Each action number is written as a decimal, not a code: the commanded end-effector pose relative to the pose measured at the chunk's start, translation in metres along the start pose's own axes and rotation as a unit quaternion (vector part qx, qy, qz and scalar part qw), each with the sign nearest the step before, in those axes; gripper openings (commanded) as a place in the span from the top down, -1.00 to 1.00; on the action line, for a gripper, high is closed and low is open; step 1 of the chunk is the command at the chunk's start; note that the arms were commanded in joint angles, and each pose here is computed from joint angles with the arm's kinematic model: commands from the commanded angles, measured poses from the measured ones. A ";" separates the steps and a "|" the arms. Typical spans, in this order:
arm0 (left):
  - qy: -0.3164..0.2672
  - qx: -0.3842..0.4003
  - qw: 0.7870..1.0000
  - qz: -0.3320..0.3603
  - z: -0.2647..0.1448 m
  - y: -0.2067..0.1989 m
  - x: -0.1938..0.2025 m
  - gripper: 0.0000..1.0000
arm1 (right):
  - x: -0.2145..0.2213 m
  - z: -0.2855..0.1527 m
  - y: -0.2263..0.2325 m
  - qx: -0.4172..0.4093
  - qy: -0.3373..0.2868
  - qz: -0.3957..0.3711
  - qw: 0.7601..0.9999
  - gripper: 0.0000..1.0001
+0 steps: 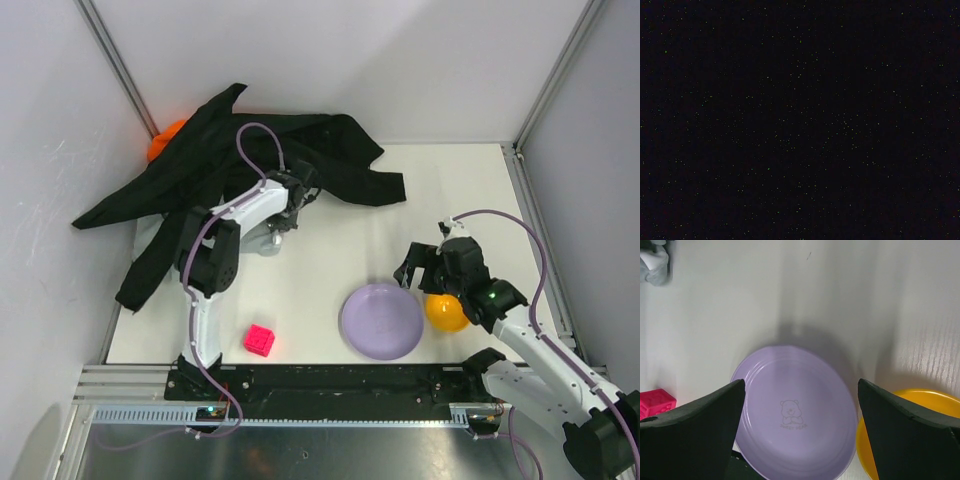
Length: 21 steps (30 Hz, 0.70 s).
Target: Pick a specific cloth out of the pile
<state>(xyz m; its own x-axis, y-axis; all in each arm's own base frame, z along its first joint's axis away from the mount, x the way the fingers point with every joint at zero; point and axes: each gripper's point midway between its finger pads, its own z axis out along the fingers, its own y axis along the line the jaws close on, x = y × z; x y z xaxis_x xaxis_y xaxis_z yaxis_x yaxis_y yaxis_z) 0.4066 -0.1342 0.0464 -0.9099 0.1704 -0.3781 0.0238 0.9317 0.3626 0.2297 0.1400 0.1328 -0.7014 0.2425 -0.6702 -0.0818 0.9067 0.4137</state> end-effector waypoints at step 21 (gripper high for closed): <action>-0.158 0.092 0.935 -0.304 -0.097 0.199 -0.094 0.96 | 0.006 0.002 -0.005 0.005 0.008 -0.011 1.000 -0.99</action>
<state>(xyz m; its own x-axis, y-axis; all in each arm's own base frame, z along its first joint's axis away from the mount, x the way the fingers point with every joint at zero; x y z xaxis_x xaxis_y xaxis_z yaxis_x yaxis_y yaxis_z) 0.4403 -0.0314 0.2138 -0.7223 -0.2694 -0.6370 -0.2631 0.9588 -0.1071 0.2254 0.1369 0.1273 -0.7116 0.2307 -0.6636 -0.0789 0.9123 0.4018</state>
